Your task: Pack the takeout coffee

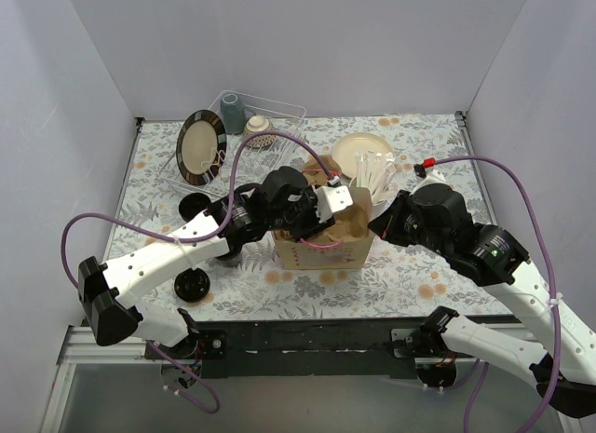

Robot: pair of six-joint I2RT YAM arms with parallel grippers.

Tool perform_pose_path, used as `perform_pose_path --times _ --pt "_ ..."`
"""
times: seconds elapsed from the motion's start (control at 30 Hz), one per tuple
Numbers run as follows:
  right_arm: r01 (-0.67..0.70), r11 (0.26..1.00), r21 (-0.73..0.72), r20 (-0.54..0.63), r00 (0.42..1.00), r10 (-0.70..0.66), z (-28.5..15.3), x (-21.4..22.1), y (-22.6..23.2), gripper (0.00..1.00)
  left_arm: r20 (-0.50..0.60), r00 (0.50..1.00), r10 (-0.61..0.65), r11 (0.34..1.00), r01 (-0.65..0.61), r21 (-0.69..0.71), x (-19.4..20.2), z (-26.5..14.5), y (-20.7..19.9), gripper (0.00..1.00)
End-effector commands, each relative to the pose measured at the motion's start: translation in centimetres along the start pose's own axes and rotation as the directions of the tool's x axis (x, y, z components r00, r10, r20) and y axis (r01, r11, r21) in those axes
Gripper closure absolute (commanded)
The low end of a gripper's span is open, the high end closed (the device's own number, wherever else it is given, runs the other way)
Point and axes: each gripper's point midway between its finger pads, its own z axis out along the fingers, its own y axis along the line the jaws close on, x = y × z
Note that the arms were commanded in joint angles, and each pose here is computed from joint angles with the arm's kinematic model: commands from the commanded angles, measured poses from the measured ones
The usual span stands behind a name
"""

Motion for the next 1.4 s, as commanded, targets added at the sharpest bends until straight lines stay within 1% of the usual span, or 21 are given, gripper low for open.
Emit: perform_pose_path --times 0.0,0.03,0.17,0.3,0.37,0.57,0.63,0.67,0.7,0.73,0.77,0.8,0.87,0.9,0.97,1.0,1.03,1.07,1.13,1.2,1.37 --pt "-0.027 0.999 -0.035 0.035 0.999 0.028 0.2 -0.8 0.8 0.99 0.06 0.998 -0.021 1.0 0.021 -0.004 -1.1 -0.4 -0.2 0.83" --pt "-0.028 0.999 -0.04 0.034 0.999 0.029 0.2 -0.7 0.9 0.99 0.067 0.997 -0.033 0.999 0.033 0.003 -1.2 -0.3 -0.3 0.81" --pt "-0.037 0.999 -0.033 0.035 0.999 0.038 0.2 -0.6 0.6 0.99 0.07 0.997 -0.035 0.999 0.036 -0.007 -1.4 -0.5 -0.1 0.64" --pt "-0.039 0.999 -0.027 0.037 0.998 0.04 0.2 -0.6 0.5 0.99 0.068 0.998 -0.011 0.998 0.014 -0.053 -1.9 -1.1 0.9 0.4" --pt "-0.042 0.999 -0.027 0.037 0.998 0.043 0.2 -0.6 0.5 0.99 0.072 0.997 -0.012 0.996 0.019 -0.091 -2.7 -1.7 1.8 0.33" --pt "-0.043 0.999 -0.024 0.034 0.998 0.044 0.3 -0.5 0.4 0.99 0.092 0.994 -0.066 0.991 0.076 -0.112 -5.0 -3.3 2.5 0.26" --pt "-0.042 0.999 -0.023 0.031 0.999 0.043 0.3 -0.4 0.4 0.99 0.05 0.99 -0.134 0.98 0.14 -0.144 -4.4 -3.6 2.9 0.26" --pt "-0.044 0.999 -0.02 0.029 0.999 0.045 0.4 -0.3 0.3 0.99 0.066 0.985 -0.16 0.968 0.17 -0.187 -5.5 -4.5 3.9 0.26" --pt "-0.043 0.999 -0.015 0.029 0.999 0.044 0.4 -0.3 0.2 0.99 0.061 0.972 -0.225 0.949 0.233 -0.212 -5.5 -4.8 4.2 0.26" --pt "-0.045 0.999 -0.014 0.028 0.999 0.045 0.4 -0.2 0.1 0.99 -0.004 0.965 -0.262 0.938 0.254 -0.234 -4.4 -4.6 4.2 0.27" --pt "-0.046 0.999 -0.012 0.025 0.999 0.046 0.4 -0.2 0.1 0.99 0.016 0.955 -0.297 0.918 0.291 -0.269 -5.3 -5.5 4.9 0.27" --pt "-0.047 0.999 -0.012 0.028 0.998 0.048 0.3 -0.2 0.1 0.99 0.009 0.938 -0.345 0.89 0.33 -0.315 -5.1 -5.8 5.5 0.27" --pt "-0.049 0.999 -0.012 0.028 0.998 0.049 0.4 -0.2 0.0 0.99 -0.028 0.917 -0.399 0.869 0.368 -0.33 -4.2 -6.2 5.1 0.24" --pt "-0.049 0.999 -0.015 0.029 0.998 0.05 0.4 -0.2 0.1 0.99 -0.024 0.904 -0.427 0.877 0.407 -0.255 -4.5 -6.1 3.7 0.24" --pt "-0.05 0.998 -0.031 0.03 0.998 0.051 0.6 -0.4 0.6 0.99 0.052 0.9 -0.433 0.89 0.436 -0.132 -6.3 -7.0 2.0 0.23" --pt "-0.052 0.998 -0.045 0.027 0.998 0.054 0.6 -0.4 1.0 0.99 0.047 0.894 -0.445 0.893 0.447 -0.043 -6.2 -6.5 0.3 0.23" --pt "-0.052 0.997 -0.053 0.03 0.998 0.053 0.8 -0.6 1.3 0.99 0.114 0.886 -0.45 0.892 0.442 0.093 -8.4 -6.8 -1.4 0.24" --pt "-0.053 0.996 -0.065 0.034 0.998 0.055 0.6 -1.0 1.7 0.99 0.172 0.875 -0.452 0.889 0.428 0.161 -9.6 -8.2 -2.3 0.25" --pt "-0.05 0.997 -0.066 0.035 0.998 0.053 0.7 -1.3 2.1 0.99 0.246 0.831 -0.5 0.859 0.438 0.266 -11.1 -8.6 -3.5 0.25" --pt "-0.048 0.997 -0.062 0.033 0.998 0.05 0.3 -1.6 2.4 0.99 0.298 0.808 -0.508 0.85 0.417 0.321 -12.3 -9.9 -4.1 0.24" --pt "-0.084 0.996 0.014 -0.018 0.996 0.084 0.1 -0.8 1.4 0.99 0.214 0.769 -0.602 0.764 0.478 0.433 -12.2 -10.7 -6.3 0.2"
